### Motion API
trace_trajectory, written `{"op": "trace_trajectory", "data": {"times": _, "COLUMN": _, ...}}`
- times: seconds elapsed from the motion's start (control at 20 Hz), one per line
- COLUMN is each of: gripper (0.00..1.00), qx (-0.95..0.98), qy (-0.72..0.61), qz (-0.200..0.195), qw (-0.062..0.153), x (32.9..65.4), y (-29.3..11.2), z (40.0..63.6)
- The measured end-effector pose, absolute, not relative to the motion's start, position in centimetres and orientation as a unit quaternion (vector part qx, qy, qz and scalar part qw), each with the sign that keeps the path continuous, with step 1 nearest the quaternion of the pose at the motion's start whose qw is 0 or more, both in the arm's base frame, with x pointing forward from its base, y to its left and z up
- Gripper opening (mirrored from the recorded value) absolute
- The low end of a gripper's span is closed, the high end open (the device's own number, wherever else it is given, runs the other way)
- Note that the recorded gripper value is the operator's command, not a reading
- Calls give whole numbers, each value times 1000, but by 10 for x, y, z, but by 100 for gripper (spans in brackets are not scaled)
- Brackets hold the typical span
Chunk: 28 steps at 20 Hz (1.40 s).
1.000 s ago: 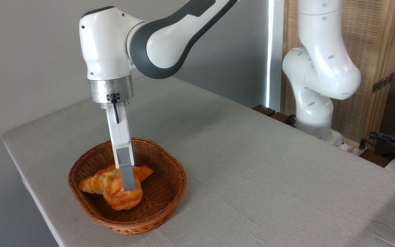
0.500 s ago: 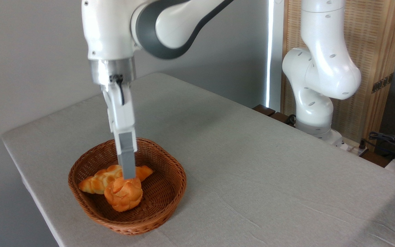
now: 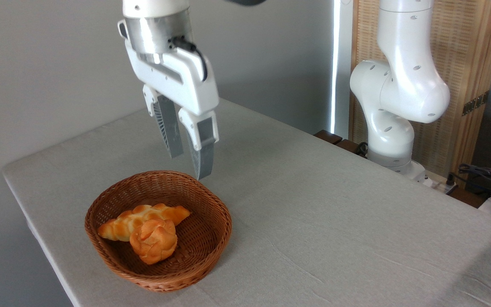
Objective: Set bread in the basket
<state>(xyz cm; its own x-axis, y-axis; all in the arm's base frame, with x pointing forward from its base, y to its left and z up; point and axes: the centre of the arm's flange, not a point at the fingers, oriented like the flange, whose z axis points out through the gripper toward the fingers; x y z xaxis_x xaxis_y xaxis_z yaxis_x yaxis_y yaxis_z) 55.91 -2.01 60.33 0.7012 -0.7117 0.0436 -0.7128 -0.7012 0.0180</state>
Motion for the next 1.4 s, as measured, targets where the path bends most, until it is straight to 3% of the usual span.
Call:
{"op": "trace_trajectory", "data": {"times": 0.25, "gripper": 100, "qx": 930, "qy": -368, "qz": 16, "qw": 21, "x": 555, "y": -16, "z": 618}}
{"op": "trace_trajectory", "data": {"times": 0.45, "gripper": 100, "qx": 925, "qy": -378, "qz": 17, "qw": 20, "x": 554, "y": -31, "z": 620}}
{"op": "trace_trajectory", "data": {"times": 1.4, "gripper": 100, "qx": 928, "qy": -372, "qz": 14, "qw": 15, "x": 553, "y": -21, "z": 620}}
